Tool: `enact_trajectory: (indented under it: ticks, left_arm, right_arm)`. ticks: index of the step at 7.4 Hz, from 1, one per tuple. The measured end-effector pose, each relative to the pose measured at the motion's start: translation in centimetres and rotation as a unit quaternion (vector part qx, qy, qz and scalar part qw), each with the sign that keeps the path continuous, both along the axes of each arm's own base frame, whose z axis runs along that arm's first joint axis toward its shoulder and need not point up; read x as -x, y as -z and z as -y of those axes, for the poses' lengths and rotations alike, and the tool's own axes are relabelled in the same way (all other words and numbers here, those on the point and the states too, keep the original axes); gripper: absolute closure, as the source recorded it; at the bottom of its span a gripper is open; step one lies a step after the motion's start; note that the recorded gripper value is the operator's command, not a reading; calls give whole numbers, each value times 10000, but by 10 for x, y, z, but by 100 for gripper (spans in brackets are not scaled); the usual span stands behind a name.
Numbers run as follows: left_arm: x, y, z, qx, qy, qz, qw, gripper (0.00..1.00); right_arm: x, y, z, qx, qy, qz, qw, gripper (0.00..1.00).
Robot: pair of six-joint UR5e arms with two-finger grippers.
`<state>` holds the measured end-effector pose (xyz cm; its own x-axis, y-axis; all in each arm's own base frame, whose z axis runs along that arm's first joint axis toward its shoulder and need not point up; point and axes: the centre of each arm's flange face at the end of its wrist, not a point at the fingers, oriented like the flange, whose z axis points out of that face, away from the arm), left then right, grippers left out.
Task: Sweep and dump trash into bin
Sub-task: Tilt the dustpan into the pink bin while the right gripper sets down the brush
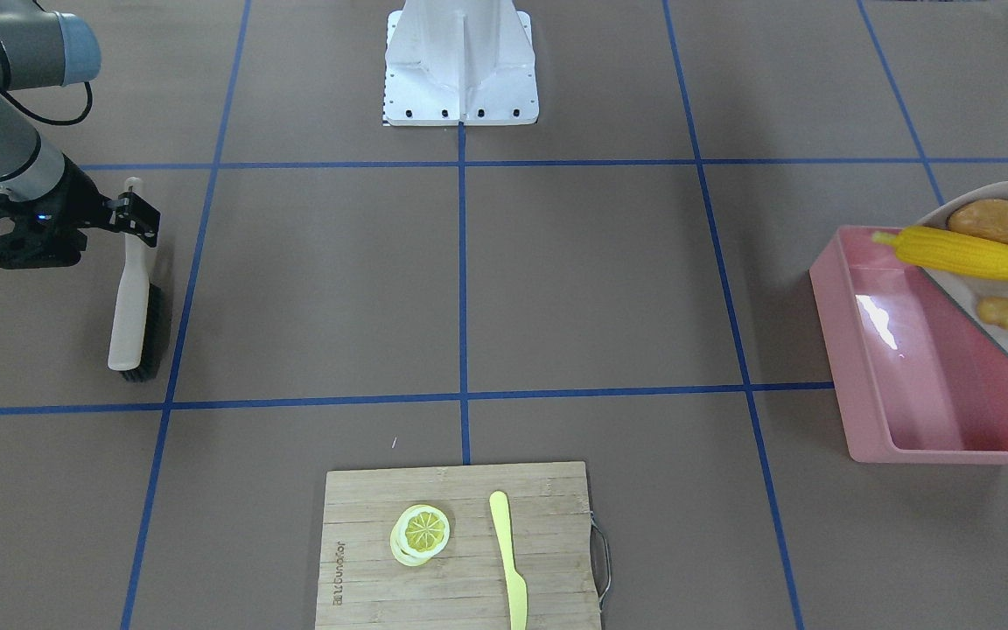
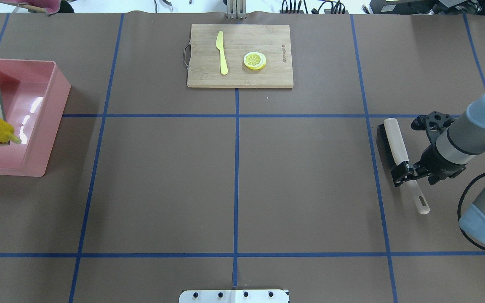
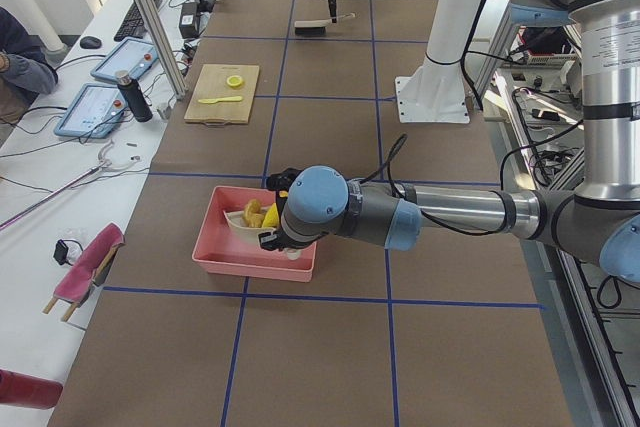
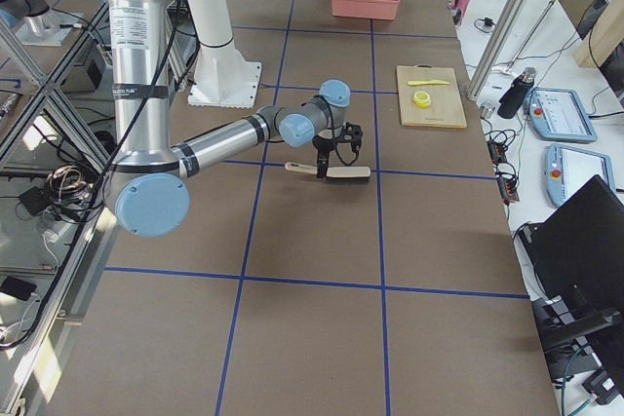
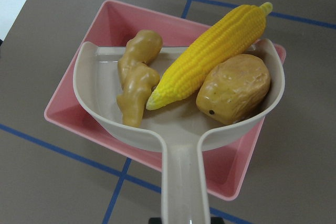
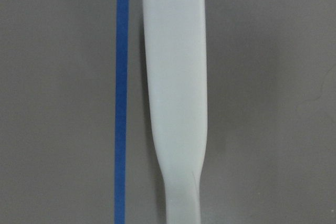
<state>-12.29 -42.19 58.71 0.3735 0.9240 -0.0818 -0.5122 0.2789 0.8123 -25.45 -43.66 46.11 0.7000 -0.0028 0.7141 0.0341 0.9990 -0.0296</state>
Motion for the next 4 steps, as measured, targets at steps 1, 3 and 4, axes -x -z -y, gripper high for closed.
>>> enact_trajectory:
  ticks: [1, 3, 4]
  left_arm:
    - [10, 5, 4, -7, 79, 185, 9998, 100]
    - [29, 37, 14, -16, 252, 618, 9978, 100]
    - [34, 51, 16, -70, 272, 915, 9954, 100]
  right_arm:
    - [-31, 11, 21, -129, -347, 58, 9993, 0]
    - [-96, 12, 51, -579, -751, -119, 9954, 0]
    - [-128, -2, 65, -870, -701, -354, 9931, 0]
